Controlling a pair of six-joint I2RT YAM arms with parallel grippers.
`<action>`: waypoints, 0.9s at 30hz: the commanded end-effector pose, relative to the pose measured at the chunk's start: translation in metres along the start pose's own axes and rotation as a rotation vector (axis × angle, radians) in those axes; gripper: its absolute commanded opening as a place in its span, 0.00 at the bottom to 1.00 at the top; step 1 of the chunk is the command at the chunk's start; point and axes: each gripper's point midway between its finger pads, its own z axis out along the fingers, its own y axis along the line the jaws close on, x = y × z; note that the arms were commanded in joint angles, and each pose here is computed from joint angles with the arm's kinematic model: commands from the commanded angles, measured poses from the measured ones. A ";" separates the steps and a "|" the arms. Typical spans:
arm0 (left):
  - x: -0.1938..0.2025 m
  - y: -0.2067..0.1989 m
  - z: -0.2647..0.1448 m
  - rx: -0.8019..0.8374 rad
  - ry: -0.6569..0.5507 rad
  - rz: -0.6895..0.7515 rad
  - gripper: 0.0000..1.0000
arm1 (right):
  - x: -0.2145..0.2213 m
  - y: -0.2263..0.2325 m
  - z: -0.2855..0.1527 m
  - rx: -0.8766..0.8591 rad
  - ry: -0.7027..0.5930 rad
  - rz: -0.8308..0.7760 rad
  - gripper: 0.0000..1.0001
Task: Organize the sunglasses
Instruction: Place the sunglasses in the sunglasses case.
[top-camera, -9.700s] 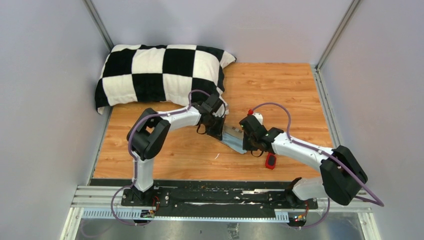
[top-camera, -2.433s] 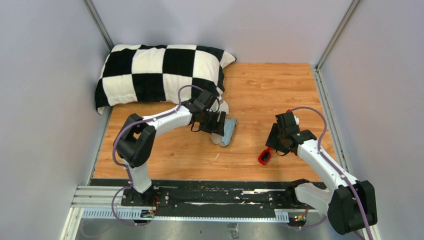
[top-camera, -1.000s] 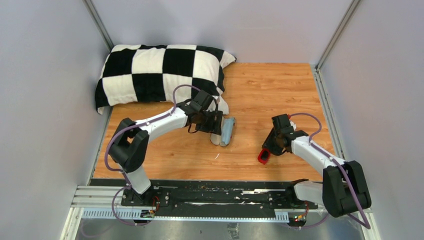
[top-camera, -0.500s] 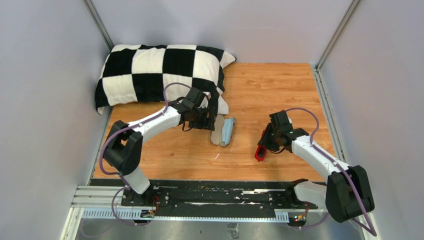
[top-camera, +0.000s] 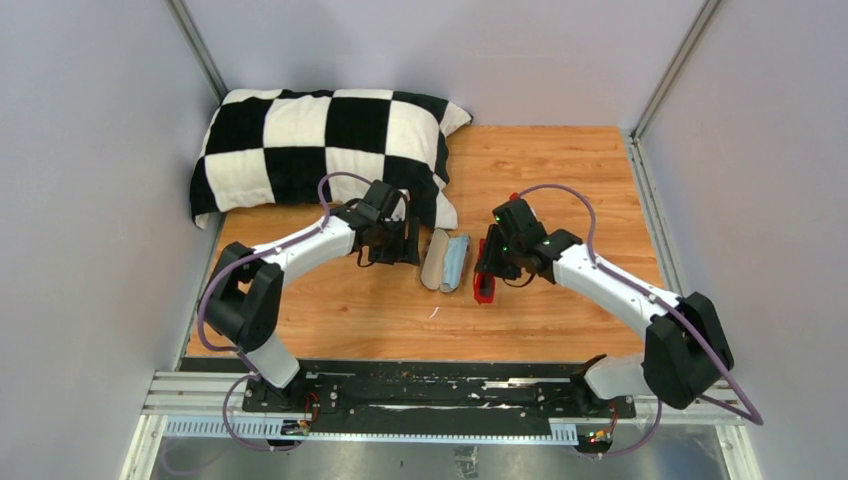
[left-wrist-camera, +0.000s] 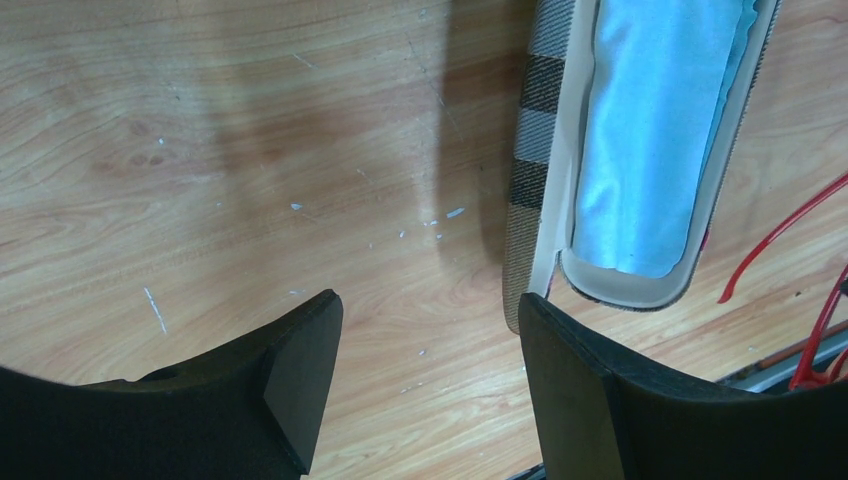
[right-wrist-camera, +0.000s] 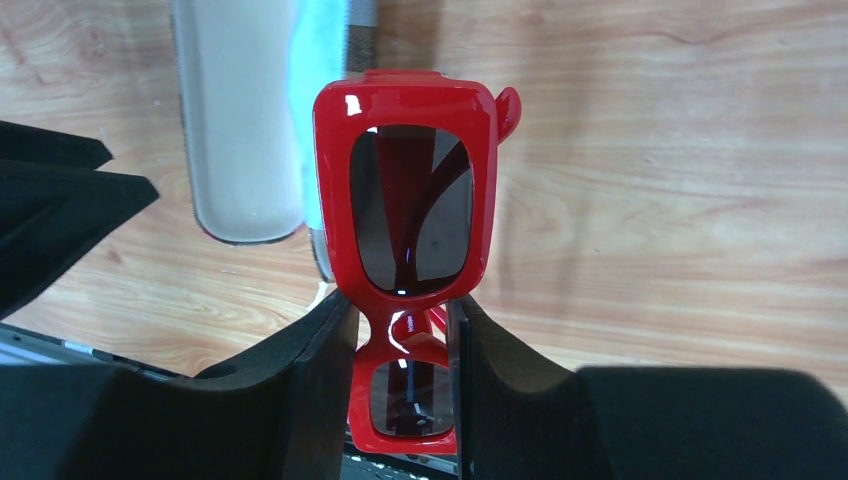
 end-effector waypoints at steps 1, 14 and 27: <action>-0.006 0.001 -0.007 0.005 -0.035 -0.009 0.70 | -0.008 0.023 0.003 -0.018 -0.008 -0.056 0.00; -0.014 0.023 0.021 -0.122 -0.028 -0.054 0.70 | -0.007 0.064 0.010 -0.097 0.042 -0.126 0.00; -0.016 0.016 0.034 -0.080 0.001 -0.043 0.70 | -0.001 0.074 0.035 -0.063 0.113 -0.097 0.00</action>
